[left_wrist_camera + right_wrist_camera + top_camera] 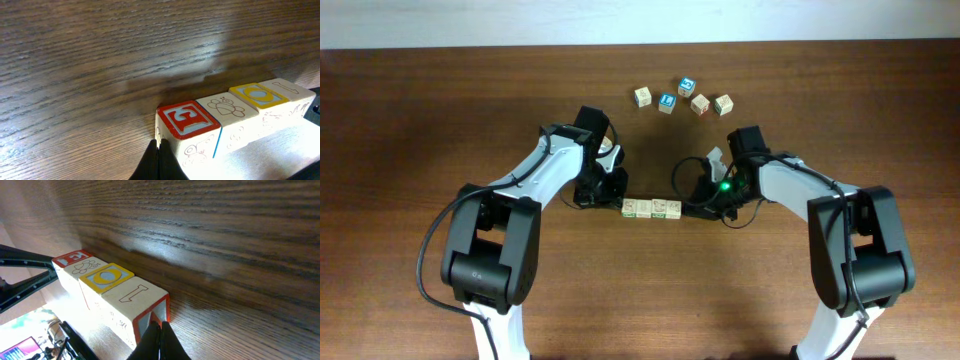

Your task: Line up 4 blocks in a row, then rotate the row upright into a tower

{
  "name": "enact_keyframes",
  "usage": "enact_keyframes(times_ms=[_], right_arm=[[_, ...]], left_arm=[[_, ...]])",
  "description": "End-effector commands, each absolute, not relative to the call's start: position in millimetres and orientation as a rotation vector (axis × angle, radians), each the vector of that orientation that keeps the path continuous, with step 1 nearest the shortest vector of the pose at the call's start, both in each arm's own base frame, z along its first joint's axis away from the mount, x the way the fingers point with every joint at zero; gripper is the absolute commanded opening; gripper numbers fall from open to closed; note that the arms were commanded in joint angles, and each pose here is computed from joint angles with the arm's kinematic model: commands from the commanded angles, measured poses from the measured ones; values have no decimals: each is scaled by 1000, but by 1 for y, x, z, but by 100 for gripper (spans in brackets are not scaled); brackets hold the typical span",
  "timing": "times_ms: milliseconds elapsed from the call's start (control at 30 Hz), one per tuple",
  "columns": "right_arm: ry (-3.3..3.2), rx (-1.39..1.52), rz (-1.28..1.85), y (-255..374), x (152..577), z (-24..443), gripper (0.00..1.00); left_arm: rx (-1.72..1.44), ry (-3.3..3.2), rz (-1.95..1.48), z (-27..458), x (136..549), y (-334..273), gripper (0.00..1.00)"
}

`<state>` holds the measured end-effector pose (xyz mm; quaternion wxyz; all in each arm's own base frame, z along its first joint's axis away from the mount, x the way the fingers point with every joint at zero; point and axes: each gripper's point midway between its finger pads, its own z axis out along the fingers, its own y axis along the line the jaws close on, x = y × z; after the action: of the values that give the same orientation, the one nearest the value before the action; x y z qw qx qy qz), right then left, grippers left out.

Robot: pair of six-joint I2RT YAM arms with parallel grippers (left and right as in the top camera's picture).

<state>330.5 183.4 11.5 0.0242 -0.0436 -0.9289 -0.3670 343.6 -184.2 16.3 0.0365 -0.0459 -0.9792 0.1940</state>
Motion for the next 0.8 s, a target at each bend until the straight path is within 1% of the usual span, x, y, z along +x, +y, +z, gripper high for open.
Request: enact_keyframes(times_ms=[0,200,400,767], right_arm=[[-2808,-92,-1237,200,324,20,4],[-2816,-57,-1280,206,330,35,4],[-2832,88,-1299,234,328,58,4],[-2836,203,-1301,260,329,81,4]], left_arm=[[-139,-2973,622,13,337,-189,0],[-139,-2973,622,13,337,-189,0],[-139,-2973,622,13,337,-189,0],[-139,-2973,622,13,337,-189,0]])
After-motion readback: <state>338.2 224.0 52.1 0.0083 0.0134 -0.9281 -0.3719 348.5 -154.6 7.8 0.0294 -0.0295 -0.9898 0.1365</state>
